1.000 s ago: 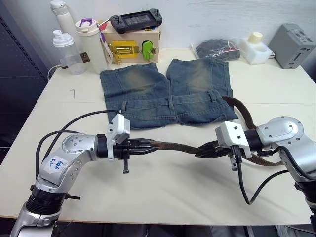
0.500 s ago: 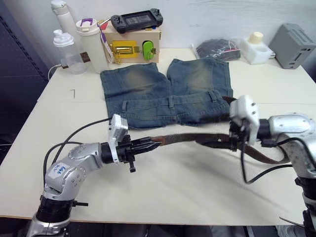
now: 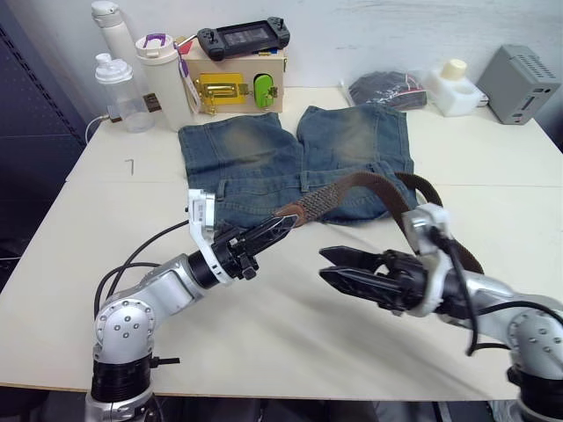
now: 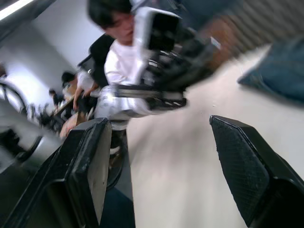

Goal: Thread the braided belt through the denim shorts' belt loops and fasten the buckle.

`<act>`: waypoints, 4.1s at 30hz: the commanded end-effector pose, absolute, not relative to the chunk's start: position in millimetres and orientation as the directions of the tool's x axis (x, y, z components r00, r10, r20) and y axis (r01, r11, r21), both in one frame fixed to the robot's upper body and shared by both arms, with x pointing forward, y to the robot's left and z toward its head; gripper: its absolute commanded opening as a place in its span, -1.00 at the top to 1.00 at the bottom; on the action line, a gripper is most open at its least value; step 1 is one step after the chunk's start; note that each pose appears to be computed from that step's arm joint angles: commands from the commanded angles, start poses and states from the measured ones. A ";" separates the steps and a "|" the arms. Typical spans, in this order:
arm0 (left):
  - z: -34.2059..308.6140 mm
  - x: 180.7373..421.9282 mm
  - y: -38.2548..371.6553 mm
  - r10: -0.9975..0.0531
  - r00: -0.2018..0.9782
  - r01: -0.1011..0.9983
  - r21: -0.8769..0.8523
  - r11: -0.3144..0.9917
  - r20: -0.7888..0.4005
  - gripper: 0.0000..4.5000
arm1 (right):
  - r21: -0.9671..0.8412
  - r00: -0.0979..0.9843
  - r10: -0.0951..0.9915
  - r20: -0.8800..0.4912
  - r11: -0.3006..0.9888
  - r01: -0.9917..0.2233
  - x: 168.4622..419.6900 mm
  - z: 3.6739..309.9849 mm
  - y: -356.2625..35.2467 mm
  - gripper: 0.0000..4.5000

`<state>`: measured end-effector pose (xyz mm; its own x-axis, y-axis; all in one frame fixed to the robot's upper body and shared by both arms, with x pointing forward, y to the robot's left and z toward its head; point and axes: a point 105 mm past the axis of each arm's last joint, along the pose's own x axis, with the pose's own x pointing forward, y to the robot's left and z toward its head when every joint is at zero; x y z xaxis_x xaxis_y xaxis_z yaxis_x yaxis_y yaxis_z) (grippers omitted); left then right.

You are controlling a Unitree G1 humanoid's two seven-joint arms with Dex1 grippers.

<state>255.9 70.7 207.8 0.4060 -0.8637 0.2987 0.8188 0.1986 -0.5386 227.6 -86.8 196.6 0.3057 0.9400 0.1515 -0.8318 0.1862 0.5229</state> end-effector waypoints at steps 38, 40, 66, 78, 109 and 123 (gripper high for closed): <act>160.1 323.1 84.1 -0.824 0.540 0.797 0.420 0.435 -0.170 -0.98 | 0.703 0.728 0.446 0.521 0.258 -0.662 294.7 257.2 -172.6 1.00; 154.2 339.3 84.1 -0.797 0.564 0.726 0.590 0.354 -0.217 -0.98 | 0.705 0.740 0.437 0.512 0.279 -0.652 296.0 257.1 -180.2 1.00; 124.6 373.8 98.3 -0.702 0.658 0.583 0.774 0.247 -0.272 0.99 | 0.703 0.774 0.361 0.520 0.334 -0.628 292.7 264.6 -199.6 1.00; 76.1 235.1 163.0 -0.637 0.644 0.643 0.752 0.149 -0.424 0.99 | 0.686 0.829 0.384 0.406 0.472 -0.554 297.4 259.0 -224.6 1.00; 181.4 250.6 119.8 -0.899 0.432 0.874 0.280 0.398 -0.071 -0.48 | 0.651 0.868 0.497 0.017 0.653 -0.386 312.5 198.4 -187.9 1.00; 184.8 271.8 94.5 -0.921 0.384 0.860 0.390 0.329 -0.069 -0.48 | 0.642 0.811 0.585 -0.032 0.633 -0.432 299.0 177.7 -131.0 1.00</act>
<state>271.5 99.4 183.1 0.3988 -0.9144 -0.0689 0.8696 0.3532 0.3451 304.3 -139.0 171.3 0.8214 0.5677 -0.0545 -0.3968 0.6375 0.6604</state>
